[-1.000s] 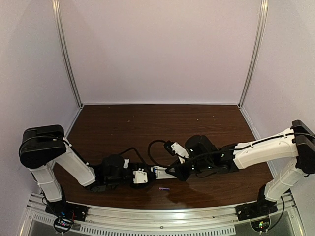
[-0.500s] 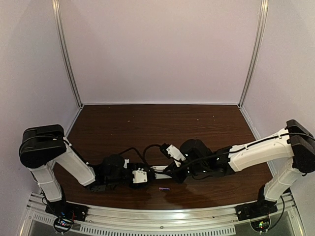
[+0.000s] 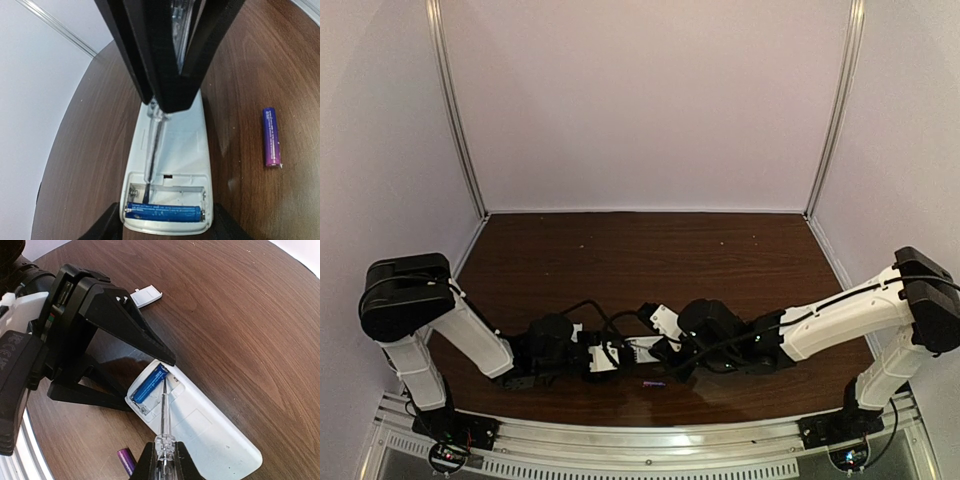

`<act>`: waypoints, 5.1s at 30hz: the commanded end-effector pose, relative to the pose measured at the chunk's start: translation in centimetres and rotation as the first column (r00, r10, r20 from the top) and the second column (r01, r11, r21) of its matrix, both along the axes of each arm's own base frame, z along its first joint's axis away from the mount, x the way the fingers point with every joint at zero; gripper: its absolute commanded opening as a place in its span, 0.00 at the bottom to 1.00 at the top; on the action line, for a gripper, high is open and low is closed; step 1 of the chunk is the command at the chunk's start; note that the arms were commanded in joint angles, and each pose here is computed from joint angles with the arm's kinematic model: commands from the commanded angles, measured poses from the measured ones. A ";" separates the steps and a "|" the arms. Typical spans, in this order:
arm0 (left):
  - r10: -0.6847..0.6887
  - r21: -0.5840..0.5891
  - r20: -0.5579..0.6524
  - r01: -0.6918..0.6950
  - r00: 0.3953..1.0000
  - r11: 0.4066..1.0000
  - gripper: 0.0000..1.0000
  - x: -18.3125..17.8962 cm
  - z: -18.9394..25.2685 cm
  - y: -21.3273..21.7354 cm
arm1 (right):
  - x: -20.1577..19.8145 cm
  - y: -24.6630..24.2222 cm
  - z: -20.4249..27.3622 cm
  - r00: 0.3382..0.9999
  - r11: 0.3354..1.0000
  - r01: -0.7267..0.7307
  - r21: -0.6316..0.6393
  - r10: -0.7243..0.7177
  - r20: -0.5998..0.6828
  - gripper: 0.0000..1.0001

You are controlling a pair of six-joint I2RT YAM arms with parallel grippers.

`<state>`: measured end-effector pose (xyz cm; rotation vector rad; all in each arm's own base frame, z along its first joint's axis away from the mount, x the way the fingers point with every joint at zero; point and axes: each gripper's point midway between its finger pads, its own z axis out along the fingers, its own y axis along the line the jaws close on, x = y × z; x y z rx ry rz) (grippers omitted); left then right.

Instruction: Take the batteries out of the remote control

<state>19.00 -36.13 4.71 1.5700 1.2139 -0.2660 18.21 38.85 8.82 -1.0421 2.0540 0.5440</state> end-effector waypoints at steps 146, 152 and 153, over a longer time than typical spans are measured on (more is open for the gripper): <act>-0.135 -0.181 0.045 0.141 0.990 0.973 0.00 -1.9 5.2 -2.5 | -4.3 -0.9 1.0 0.942 0.980 -0.163 -0.110 0.188 0.277 0.00; -0.113 -0.180 0.001 0.111 0.994 0.977 0.00 -0.6 4.6 -2.2 | -4.1 -1.5 0.6 0.950 0.986 -0.124 -0.114 0.151 0.274 0.00; -0.112 -0.181 0.003 0.110 0.994 0.977 0.00 -0.5 4.5 -2.2 | -3.9 -1.6 0.6 0.951 0.987 -0.112 -0.117 0.141 0.276 0.00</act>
